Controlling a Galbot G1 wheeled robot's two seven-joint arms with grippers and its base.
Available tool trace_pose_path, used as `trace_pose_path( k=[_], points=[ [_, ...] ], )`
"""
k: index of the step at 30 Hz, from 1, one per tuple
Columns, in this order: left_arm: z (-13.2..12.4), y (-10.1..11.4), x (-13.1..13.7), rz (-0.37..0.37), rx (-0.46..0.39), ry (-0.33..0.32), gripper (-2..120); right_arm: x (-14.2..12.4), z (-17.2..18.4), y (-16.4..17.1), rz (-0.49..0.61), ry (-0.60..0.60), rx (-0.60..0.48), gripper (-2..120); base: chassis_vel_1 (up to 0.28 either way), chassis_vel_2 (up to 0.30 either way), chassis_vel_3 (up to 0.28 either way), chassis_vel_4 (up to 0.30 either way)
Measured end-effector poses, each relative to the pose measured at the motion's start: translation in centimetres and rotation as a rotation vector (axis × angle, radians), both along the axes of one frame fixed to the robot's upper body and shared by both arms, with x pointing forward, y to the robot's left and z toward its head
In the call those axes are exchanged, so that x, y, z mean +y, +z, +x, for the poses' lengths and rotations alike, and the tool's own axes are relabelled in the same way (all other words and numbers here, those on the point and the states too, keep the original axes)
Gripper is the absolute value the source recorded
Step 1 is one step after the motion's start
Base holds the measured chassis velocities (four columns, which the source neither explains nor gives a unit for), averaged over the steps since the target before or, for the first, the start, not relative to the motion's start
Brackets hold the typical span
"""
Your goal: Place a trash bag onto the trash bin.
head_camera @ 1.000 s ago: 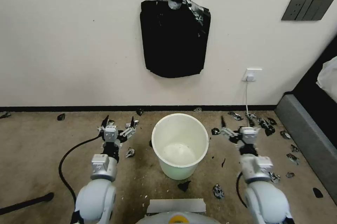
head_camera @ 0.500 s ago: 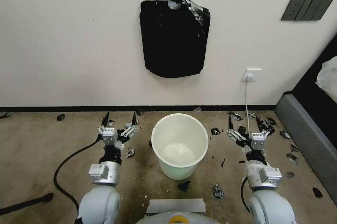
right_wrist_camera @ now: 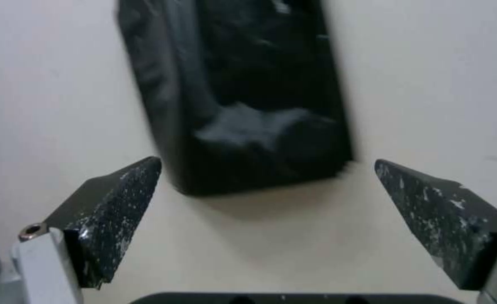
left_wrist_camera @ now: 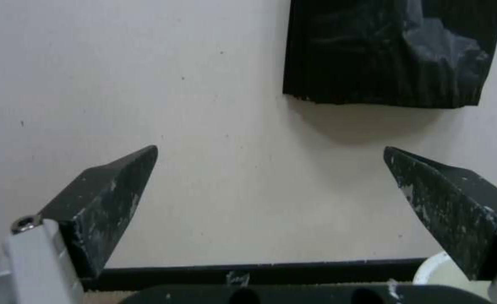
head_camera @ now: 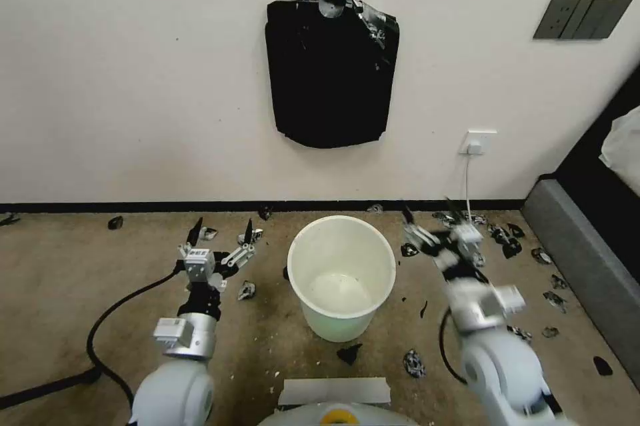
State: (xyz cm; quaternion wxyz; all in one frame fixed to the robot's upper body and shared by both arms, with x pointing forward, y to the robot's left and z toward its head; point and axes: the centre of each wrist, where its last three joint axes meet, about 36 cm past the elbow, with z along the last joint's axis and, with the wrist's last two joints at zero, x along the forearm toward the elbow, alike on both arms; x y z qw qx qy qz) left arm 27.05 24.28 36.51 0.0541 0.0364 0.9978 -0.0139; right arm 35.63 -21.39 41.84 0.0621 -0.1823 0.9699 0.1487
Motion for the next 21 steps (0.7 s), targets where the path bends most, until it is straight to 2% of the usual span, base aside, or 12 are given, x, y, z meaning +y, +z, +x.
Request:
trace_pose_path(
  k=[3, 4, 7, 8, 10, 11, 14, 16, 17, 20, 21],
  points=[
    [0.1, 0.3, 0.2, 0.005, -0.012, -0.014, 100, 1.9, 4.2, 2.6, 0.103, 0.109, 0.009, 100, 0.0, 0.0, 0.0, 0.0],
    [0.1, 0.3, 0.2, 0.005, -0.012, -0.014, 100, 1.9, 4.2, 2.6, 0.103, 0.109, 0.009, 100, 0.0, 0.0, 0.0, 0.0],
    [0.4, 0.4, 0.4, 0.004, -0.023, -0.014, 100, 4.2, 9.6, 6.0, 0.207, 0.177, -0.014, 100, 0.0, 0.0, 0.0, 0.0],
    [0.4, 0.4, 0.4, 0.004, -0.023, -0.014, 100, 4.2, 9.6, 6.0, 0.207, 0.177, -0.014, 100, 0.0, 0.0, 0.0, 0.0],
    [0.3, 0.3, 0.5, -0.003, -0.023, -0.007, 100, 5.5, 13.1, 8.4, 0.311, 0.205, -0.007, 100, 0.0, 0.0, 0.0, 0.0],
    [0.3, 0.3, 0.5, -0.003, -0.023, -0.007, 100, 5.5, 13.1, 8.4, 0.311, 0.205, -0.007, 100, 0.0, 0.0, 0.0, 0.0],
    [0.2, 0.1, 0.2, -0.015, -0.019, 0.0, 100, 6.3, 16.7, 11.4, 0.424, 0.232, -0.001, 100, 0.0, 0.0, 0.0, 0.0],
    [0.2, 0.0, 0.2, -0.016, -0.019, 0.001, 100, 6.3, 16.7, 11.4, 0.424, 0.232, -0.001, 100, 0.0, 0.0, 0.0, 0.0],
    [0.2, -0.2, -0.1, -0.026, -0.018, 0.008, 100, 6.7, 19.0, 13.3, 0.493, 0.248, 0.0, 100, 0.0, 0.0, 0.0, 0.0],
    [0.2, -0.2, -0.2, -0.035, -0.023, 0.019, 100, 6.9, 21.9, 15.6, 0.563, 0.259, -0.007, 100, 0.0, 0.0, 0.0, 0.0],
    [0.2, -0.2, -0.2, -0.035, -0.023, 0.019, 100, 6.9, 21.9, 15.6, 0.563, 0.259, -0.007, 100, 0.0, 0.0, 0.0, 0.0]
  ],
)
